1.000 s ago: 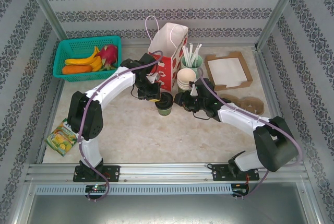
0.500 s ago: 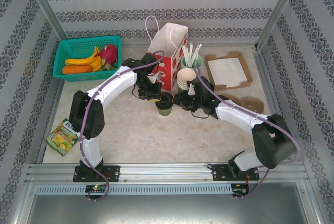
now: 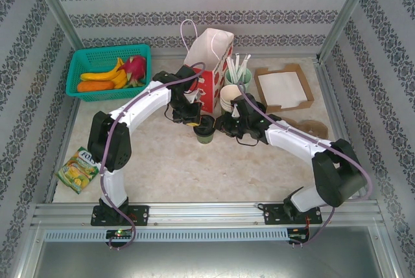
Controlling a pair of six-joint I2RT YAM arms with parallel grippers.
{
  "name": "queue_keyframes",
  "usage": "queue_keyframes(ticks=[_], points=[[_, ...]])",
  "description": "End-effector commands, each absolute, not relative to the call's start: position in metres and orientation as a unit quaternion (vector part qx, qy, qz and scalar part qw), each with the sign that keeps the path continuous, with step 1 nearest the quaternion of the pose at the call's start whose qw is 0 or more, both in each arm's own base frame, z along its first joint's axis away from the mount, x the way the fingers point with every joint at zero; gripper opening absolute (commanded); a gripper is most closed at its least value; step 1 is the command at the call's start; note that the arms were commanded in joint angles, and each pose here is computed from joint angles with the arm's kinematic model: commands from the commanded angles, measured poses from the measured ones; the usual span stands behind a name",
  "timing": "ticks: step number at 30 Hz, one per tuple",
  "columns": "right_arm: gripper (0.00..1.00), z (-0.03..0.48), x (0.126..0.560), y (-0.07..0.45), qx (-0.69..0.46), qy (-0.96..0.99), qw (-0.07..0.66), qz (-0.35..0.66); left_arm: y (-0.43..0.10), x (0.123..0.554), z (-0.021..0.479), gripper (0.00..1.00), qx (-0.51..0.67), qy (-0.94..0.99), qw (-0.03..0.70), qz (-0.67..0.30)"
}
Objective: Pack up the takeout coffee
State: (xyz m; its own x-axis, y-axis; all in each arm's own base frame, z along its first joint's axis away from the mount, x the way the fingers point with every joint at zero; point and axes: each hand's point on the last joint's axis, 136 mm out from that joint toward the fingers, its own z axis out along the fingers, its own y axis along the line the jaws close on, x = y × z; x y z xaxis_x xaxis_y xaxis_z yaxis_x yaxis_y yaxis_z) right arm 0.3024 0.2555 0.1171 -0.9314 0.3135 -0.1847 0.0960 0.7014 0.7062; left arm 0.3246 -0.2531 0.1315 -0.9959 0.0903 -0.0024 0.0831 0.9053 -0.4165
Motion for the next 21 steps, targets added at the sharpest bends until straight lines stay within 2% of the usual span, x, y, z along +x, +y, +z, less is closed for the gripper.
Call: queue_keyframes(ticks=[1, 9, 17, 21], points=[[0.2, 0.06, 0.279, 0.22, 0.151, 0.95, 0.093, 0.256, -0.238, 0.304, 0.078, 0.0, -0.035, -0.985, 0.083, 0.149], [0.2, 0.029, 0.261, 0.203, 0.169, 0.961, 0.064, 0.209, -0.222, 0.29, 0.028, 0.0, 0.0, -0.979, 0.15, 0.135], [0.2, 0.017, 0.248, 0.195, 0.163, 0.967, 0.042, 0.192, -0.182, 0.242, -0.032, 0.0, 0.022, -0.966, 0.245, 0.082], [0.21, 0.032, 0.257, 0.212, 0.142, 0.961, 0.058, 0.231, -0.177, 0.249, -0.028, 0.0, 0.013, -0.97, 0.234, 0.07]])
